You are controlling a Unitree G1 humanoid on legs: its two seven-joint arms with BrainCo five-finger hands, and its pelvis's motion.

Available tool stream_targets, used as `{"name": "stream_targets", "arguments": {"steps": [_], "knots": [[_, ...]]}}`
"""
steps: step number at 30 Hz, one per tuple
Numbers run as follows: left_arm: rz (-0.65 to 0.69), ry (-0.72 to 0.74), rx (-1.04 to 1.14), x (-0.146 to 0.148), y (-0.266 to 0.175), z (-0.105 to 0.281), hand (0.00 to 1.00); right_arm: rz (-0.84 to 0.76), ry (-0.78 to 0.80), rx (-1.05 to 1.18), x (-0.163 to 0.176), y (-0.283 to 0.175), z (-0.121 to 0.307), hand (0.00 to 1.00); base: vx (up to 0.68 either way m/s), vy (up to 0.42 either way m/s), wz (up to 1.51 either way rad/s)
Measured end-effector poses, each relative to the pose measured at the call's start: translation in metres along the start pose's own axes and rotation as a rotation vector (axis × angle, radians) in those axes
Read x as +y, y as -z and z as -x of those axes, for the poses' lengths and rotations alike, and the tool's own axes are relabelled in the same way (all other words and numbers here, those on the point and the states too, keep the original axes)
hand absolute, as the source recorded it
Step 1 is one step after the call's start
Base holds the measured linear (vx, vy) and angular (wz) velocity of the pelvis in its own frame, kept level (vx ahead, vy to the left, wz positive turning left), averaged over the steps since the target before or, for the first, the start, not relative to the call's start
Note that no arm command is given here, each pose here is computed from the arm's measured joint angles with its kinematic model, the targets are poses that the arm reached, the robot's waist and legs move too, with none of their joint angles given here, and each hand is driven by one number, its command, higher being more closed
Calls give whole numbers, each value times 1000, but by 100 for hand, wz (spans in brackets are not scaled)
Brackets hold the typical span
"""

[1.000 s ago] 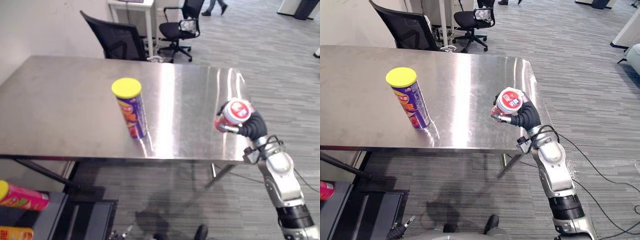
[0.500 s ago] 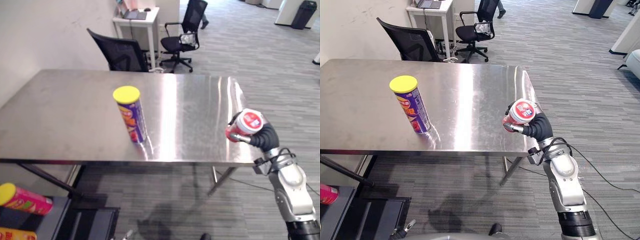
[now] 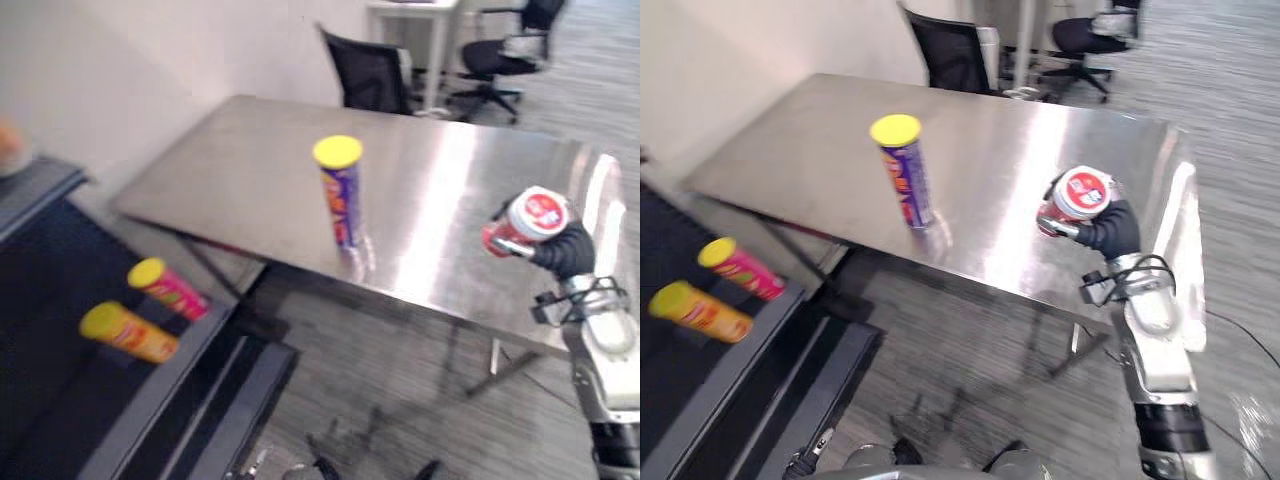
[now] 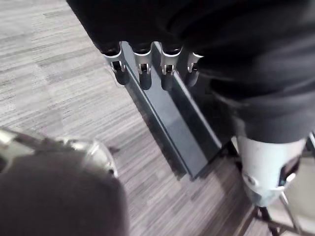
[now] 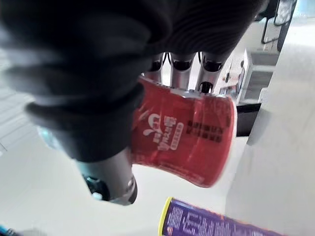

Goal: Put the gum and the chips on the shelf.

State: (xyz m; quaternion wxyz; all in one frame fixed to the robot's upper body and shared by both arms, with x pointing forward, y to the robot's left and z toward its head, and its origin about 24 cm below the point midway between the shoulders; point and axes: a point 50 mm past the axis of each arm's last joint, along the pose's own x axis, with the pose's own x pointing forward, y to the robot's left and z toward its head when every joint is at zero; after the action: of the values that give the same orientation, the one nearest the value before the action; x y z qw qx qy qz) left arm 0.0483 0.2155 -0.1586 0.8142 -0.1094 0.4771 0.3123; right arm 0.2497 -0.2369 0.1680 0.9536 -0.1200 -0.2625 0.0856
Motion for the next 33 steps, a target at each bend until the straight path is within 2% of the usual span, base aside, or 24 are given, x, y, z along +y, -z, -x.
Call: {"name": "stream_targets", "arguments": {"steps": [4, 10, 23, 28, 33], "knots": [[26, -35, 31, 4, 15, 5, 0, -34, 32, 39, 4, 9, 10, 100, -26, 19, 94], [0, -44, 3, 10, 11, 5, 0, -74, 101, 50, 12, 16, 13, 100, -85, 236, 43], [-12, -109, 50, 32, 16, 5, 0, -90, 48, 67, 33, 22, 11, 100, -55, 100, 12], [13, -107, 51, 33, 16, 5, 0, -106, -22, 48, 42, 20, 4, 100, 71, -34, 1], [44, -104, 59, 29, 19, 6, 0, -140, -189, -28, 69, 10, -17, 100, 59, 31, 8]]}}
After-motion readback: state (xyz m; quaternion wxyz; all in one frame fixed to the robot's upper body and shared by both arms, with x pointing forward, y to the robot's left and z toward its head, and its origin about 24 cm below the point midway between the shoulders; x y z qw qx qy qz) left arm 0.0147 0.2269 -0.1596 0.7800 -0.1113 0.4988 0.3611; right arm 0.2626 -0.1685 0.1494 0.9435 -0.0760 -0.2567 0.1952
